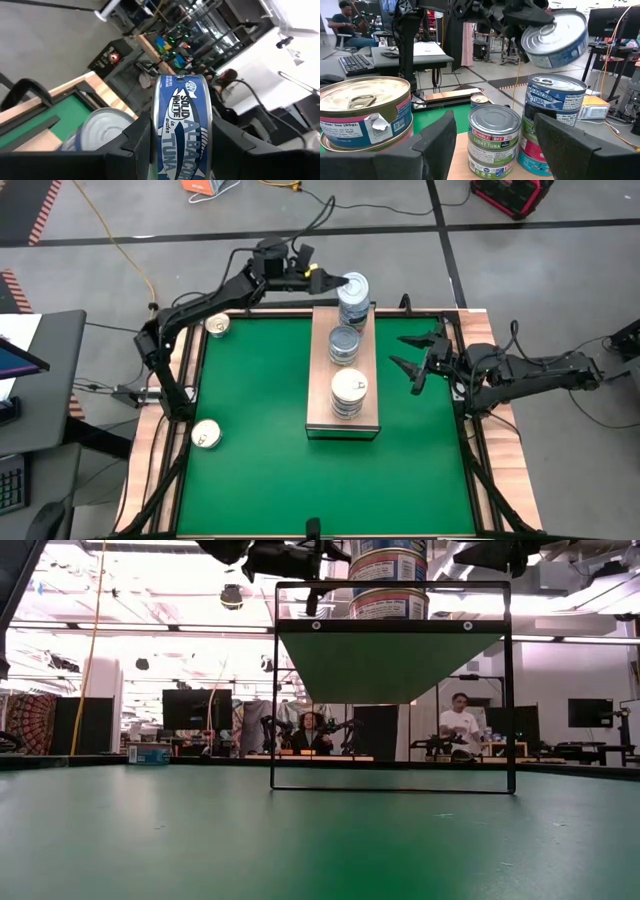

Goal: Stack canned seafood by type on shelf
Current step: Stack the blue tuna can on top of the blue tuna can on the shelf

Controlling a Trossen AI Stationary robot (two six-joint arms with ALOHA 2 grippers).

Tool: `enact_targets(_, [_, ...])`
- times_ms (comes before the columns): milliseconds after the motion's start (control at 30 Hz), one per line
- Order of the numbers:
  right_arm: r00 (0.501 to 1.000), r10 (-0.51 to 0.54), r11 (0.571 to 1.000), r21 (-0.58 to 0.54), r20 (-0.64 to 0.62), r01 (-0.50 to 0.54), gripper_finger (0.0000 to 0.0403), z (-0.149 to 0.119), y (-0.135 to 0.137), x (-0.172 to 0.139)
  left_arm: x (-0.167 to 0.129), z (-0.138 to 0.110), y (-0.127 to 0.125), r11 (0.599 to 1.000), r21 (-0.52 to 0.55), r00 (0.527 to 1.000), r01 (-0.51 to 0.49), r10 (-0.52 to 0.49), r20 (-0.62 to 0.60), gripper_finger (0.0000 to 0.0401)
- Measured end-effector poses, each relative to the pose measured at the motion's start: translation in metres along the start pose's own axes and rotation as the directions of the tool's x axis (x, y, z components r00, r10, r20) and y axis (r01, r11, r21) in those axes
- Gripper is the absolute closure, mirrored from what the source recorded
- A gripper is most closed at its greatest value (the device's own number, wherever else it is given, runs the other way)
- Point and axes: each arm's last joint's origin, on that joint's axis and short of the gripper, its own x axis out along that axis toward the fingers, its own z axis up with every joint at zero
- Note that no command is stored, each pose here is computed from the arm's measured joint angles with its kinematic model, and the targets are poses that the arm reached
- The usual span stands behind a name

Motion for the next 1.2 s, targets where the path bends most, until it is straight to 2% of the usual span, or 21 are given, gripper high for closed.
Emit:
enact_targets(267, [1.000,0.000,1.000,0.004,0.005,0.000,0.0109,0.001,0.000,0.000,0.005,-0.006,-0.006,0.997,0.049,0.996,-0.064,0.061,0.063,0.0255])
enact_targets(800, [1.000,0.000,1.000,0.007,0.010,0.000,0.0109,0.001,0.000,0.000,0.013,-0.018,-0.016,0.994,0.040,0.993,-0.100,0.097,0.067,0.0253])
enact_targets(1200, [1.000,0.000,1.000,0.009,0.012,0.000,0.0109,0.001,0.000,0.000,0.012,-0.022,-0.010,0.979,0.038,0.979,-0.201,0.198,0.053,0.0253])
